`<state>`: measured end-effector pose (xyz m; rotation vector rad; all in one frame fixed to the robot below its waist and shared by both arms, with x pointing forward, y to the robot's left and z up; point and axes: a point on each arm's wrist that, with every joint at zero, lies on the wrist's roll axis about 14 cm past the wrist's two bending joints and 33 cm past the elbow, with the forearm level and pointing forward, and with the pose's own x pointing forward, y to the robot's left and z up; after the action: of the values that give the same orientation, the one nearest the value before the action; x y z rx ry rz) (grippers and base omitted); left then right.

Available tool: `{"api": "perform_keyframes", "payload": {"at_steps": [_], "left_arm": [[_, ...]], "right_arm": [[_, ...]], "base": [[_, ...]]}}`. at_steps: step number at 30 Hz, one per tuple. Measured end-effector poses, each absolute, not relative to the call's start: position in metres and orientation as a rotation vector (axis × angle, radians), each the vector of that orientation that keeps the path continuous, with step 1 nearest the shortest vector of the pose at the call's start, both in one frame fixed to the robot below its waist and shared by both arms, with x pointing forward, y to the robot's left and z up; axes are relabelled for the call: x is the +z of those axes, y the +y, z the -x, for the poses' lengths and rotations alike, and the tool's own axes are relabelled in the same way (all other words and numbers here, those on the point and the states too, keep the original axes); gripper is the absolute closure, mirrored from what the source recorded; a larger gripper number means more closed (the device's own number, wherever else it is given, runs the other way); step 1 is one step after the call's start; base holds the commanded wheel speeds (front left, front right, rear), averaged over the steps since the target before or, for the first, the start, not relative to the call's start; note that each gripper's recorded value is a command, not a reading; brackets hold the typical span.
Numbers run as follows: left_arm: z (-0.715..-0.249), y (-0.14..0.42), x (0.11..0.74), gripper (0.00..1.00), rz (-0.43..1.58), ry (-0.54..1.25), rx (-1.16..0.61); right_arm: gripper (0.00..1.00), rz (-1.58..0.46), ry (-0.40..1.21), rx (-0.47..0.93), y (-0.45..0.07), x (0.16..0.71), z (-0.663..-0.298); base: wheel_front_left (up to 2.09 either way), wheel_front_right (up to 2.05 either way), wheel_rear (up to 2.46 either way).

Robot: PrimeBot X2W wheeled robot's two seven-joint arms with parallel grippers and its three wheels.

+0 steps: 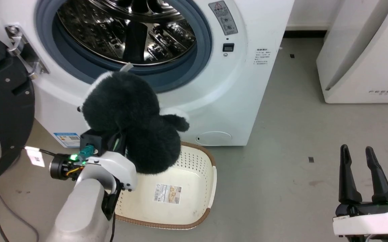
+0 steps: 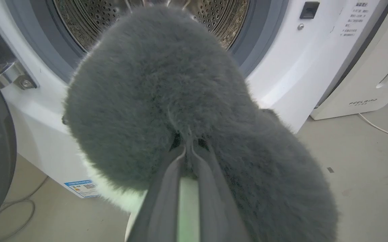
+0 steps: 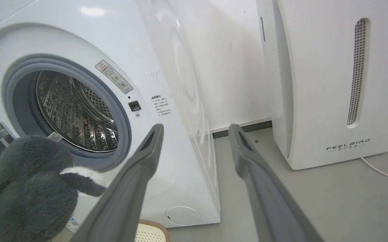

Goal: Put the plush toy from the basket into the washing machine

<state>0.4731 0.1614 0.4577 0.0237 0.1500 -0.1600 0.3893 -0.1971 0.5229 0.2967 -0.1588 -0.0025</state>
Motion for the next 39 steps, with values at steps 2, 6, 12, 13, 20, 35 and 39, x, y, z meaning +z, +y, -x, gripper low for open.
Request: {"api": "perform_keyframes", "payload": {"at_steps": [2, 6, 12, 13, 20, 35, 39], "left_arm": [[-0.478, 0.162, 0.459, 1.00, -0.019, 0.140, -0.153], [-0.497, 0.162, 0.469, 1.00, -0.008, 0.104, -0.138], [-0.531, 0.167, 0.478, 1.00, -0.012, 0.062, -0.121], [-0.537, 0.168, 0.478, 1.00, -0.015, 0.057, -0.119], [-0.586, 0.173, 0.479, 1.00, -0.041, 0.025, -0.105], [-0.709, 0.192, 0.479, 1.00, -0.023, -0.070, -0.026], [-0.735, 0.193, 0.478, 1.00, -0.005, -0.103, 0.001]], "right_arm": [[0.00, -0.296, -0.151, -0.010, -0.199, 0.520, -0.390], [0.00, -0.298, -0.139, -0.027, -0.204, 0.514, -0.394], [0.00, -0.292, -0.117, -0.054, -0.212, 0.504, -0.403], [0.00, -0.295, -0.114, -0.060, -0.214, 0.502, -0.405], [0.00, -0.312, -0.089, -0.093, -0.224, 0.487, -0.422], [0.00, -0.302, 0.002, -0.211, -0.261, 0.437, -0.443], [0.00, -0.290, 0.043, -0.240, -0.270, 0.421, -0.440]], "base": [[0.00, 0.00, 0.00], [0.00, 0.00, 0.00], [0.00, 0.00, 0.00], [0.00, 0.00, 0.00], [0.00, 0.00, 0.00], [0.00, 0.00, 0.00], [0.00, 0.00, 0.00]]}}
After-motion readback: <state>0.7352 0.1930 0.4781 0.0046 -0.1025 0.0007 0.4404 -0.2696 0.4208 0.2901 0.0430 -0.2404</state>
